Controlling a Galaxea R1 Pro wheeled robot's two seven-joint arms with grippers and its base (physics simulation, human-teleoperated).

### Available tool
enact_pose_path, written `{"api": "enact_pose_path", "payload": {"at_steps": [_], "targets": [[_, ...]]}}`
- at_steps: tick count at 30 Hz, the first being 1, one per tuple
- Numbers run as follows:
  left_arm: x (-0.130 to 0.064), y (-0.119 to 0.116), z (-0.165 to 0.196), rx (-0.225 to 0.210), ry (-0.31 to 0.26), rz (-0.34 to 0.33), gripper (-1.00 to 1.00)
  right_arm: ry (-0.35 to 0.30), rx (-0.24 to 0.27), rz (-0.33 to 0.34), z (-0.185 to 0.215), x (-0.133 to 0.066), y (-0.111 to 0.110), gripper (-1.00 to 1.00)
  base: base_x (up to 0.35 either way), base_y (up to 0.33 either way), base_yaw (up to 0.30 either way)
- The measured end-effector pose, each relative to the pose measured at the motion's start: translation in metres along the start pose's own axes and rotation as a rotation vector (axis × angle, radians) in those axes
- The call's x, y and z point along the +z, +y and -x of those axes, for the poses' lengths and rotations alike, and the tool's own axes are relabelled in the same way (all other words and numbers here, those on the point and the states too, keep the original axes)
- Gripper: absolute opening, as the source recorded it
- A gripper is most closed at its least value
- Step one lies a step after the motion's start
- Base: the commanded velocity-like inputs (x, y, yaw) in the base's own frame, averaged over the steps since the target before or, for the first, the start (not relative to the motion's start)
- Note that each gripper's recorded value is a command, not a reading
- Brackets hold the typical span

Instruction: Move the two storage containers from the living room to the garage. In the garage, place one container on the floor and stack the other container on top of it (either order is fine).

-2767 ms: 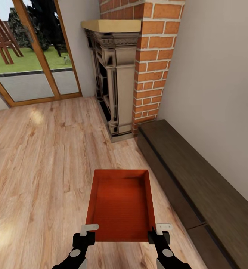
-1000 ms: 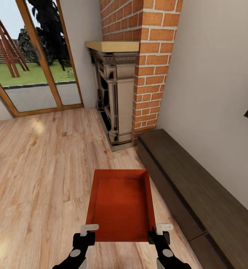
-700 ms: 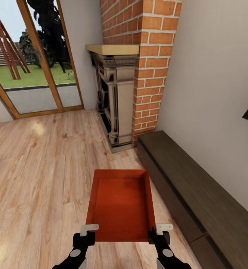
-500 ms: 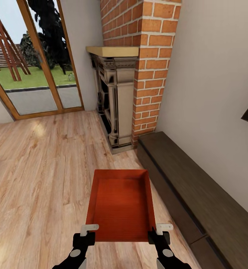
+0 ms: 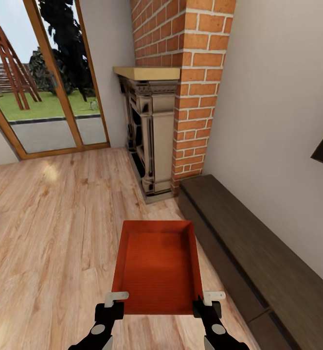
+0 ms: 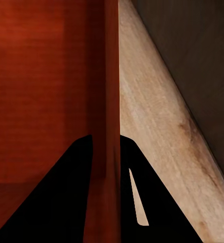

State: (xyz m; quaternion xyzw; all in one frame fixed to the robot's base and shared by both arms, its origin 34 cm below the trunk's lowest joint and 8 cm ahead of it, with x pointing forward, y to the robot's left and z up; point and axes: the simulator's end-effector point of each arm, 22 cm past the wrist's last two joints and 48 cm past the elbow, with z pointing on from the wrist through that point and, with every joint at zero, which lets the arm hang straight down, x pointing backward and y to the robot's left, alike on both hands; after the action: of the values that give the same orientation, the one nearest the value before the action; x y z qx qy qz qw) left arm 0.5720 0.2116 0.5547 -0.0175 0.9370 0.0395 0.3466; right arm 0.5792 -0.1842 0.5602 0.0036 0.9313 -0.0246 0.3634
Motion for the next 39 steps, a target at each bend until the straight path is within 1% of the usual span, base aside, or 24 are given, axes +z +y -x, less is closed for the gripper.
{"api": "enact_pose_path", "payload": {"at_steps": [39], "targets": [[-0.009,0.001,0.033,-0.005,-0.064,0.0,-1.0,-0.064,0.004,-0.001,0.033,-0.008,-0.001,-1.0,0.0,0.0,0.0]]}}
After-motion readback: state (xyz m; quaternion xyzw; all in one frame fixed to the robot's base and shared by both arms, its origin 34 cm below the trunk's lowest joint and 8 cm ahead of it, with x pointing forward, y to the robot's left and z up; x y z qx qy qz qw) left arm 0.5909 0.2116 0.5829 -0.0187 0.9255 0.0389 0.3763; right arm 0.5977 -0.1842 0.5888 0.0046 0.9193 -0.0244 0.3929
